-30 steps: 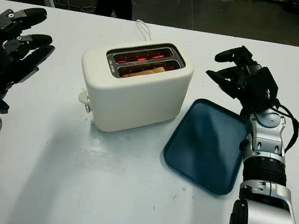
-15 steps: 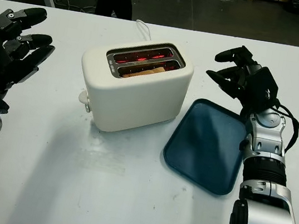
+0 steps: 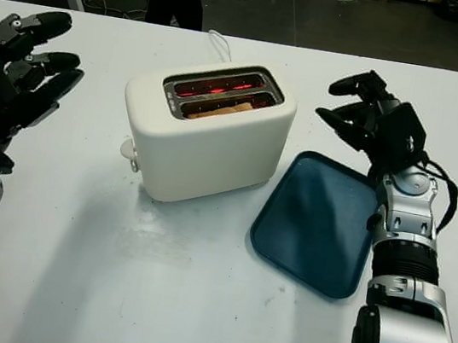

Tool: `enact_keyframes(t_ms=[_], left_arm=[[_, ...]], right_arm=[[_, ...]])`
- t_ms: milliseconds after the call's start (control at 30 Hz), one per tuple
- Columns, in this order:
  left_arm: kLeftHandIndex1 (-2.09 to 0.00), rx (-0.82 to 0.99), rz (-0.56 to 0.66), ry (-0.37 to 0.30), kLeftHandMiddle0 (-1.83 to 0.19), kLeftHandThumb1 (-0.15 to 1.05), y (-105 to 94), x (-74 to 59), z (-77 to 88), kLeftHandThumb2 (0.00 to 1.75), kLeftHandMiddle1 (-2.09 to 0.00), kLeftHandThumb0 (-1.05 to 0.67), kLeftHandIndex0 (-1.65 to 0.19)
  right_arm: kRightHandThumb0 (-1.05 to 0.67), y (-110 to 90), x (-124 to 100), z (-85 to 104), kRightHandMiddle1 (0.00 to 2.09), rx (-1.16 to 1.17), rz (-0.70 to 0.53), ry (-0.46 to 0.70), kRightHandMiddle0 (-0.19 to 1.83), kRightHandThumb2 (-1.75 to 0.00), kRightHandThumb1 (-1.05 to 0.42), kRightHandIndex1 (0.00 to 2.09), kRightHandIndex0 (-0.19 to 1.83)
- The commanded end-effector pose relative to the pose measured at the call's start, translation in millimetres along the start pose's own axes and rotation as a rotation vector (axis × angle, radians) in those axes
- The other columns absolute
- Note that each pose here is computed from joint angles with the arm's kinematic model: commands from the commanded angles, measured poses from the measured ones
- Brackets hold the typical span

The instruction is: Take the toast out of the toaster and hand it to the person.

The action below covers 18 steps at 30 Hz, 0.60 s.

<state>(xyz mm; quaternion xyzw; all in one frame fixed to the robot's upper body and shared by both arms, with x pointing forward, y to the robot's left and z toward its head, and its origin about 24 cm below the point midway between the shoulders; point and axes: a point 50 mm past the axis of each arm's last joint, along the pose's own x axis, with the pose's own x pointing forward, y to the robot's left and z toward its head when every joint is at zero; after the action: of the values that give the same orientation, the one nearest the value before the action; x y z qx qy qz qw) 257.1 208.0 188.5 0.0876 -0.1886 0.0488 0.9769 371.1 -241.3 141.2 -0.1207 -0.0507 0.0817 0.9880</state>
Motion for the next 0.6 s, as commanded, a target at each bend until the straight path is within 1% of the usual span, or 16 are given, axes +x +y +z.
enact_keyframes(t_ms=[0,267,400,567], left_arm=[[-0.48,-0.002,0.004,-0.003,-0.25,0.91,0.8,-2.1,0.3,0.00,-0.88,-0.58,-0.39],[-0.48,0.001,-0.001,-0.003,-0.25,0.91,-0.1,-1.8,0.3,0.00,-0.88,-0.57,-0.38],[-0.48,-0.002,-0.001,-0.005,-0.25,0.91,0.0,-1.9,0.0,0.00,-0.89,-0.56,-0.38],[-0.48,0.000,0.000,-0.004,-0.25,0.91,0.5,-1.8,-0.4,0.00,-0.89,-0.58,-0.38]], right_arm=[[-1.05,-2.9,1.7,6.9,1.56,-0.008,-0.004,-0.029,0.13,0.00,-0.78,1.72,0.02],[-1.05,-3.1,1.4,6.8,1.57,-0.003,-0.005,-0.023,0.10,0.00,-0.77,1.71,0.00],[-1.05,-2.6,2.0,7.1,1.57,-0.001,-0.005,-0.022,0.12,0.00,-0.77,1.72,0.02],[-1.05,-2.3,2.2,8.1,1.57,-0.010,-0.006,-0.020,0.13,0.00,-0.77,1.72,0.02]])
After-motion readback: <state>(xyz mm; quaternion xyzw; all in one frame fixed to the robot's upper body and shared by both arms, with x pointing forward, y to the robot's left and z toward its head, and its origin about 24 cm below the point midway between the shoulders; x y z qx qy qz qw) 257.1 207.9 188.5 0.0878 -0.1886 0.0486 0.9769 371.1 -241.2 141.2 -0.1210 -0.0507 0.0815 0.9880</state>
